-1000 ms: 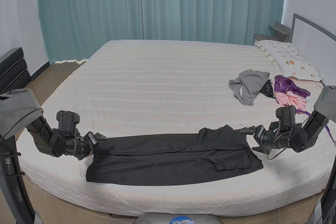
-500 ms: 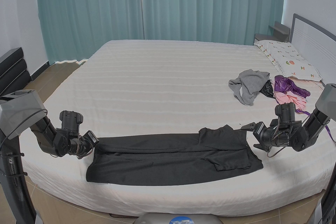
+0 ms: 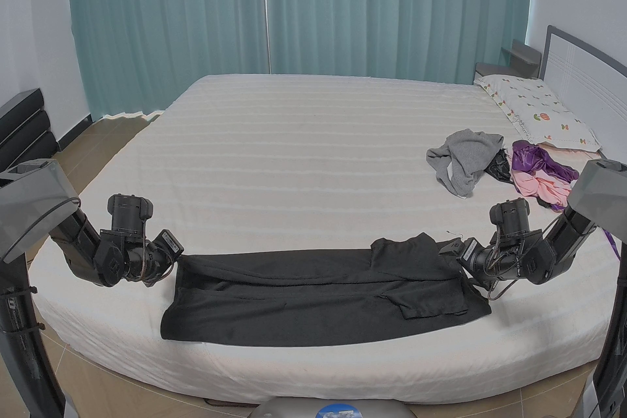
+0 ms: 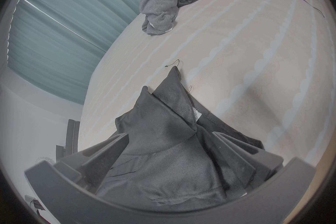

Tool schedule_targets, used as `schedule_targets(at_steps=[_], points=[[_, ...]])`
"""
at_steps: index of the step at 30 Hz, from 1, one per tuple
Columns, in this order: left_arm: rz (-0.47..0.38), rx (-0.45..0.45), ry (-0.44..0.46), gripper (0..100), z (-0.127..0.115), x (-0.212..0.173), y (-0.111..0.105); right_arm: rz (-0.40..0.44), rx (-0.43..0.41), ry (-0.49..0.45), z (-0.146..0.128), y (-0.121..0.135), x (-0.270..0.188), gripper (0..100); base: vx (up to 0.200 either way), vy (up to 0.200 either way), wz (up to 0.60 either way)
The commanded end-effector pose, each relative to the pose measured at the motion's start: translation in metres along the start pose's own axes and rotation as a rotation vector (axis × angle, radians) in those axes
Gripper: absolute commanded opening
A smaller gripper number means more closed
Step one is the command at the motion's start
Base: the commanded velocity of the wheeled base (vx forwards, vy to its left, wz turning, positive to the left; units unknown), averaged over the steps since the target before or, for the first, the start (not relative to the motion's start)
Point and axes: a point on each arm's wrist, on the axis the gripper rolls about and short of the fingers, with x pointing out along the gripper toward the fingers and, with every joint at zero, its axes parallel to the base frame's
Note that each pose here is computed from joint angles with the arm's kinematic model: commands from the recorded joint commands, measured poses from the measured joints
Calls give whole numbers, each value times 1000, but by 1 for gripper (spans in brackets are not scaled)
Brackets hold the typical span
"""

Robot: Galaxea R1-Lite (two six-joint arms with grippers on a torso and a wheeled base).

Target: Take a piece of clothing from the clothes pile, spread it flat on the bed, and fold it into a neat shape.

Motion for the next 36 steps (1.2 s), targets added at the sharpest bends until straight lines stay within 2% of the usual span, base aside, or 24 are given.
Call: schedule_targets(at_steps=[1, 6, 7, 13, 27, 31, 36], points=[[-5, 0, -4, 0, 1, -1, -1, -11, 1, 12, -2, -2, 13, 100, 0, 0, 0], [-5, -2, -4, 0, 1, -1, -1, -8, 1, 9, 0, -1, 19, 100, 0, 0, 0], [-4, -2, -3, 0, 1, -1, -1, -14, -2, 14, -2, -2, 22, 0, 0, 0, 0], [-3, -2, -2, 0, 0, -1, -1, -17, -5, 15, -4, -2, 23, 0, 0, 0, 0], [-23, -22, -23, 0, 6, -5, -6, 3, 19, -32, 13, 0, 13, 0, 0, 0, 0], [-25, -24, -28, 0, 8, -5, -6, 19, 19, -46, 16, 3, 10, 0, 0, 0, 0], [-65, -24, -73, 0, 21, -4, -18, 86, 16, -108, 34, 23, 7, 0, 0, 0, 0]])
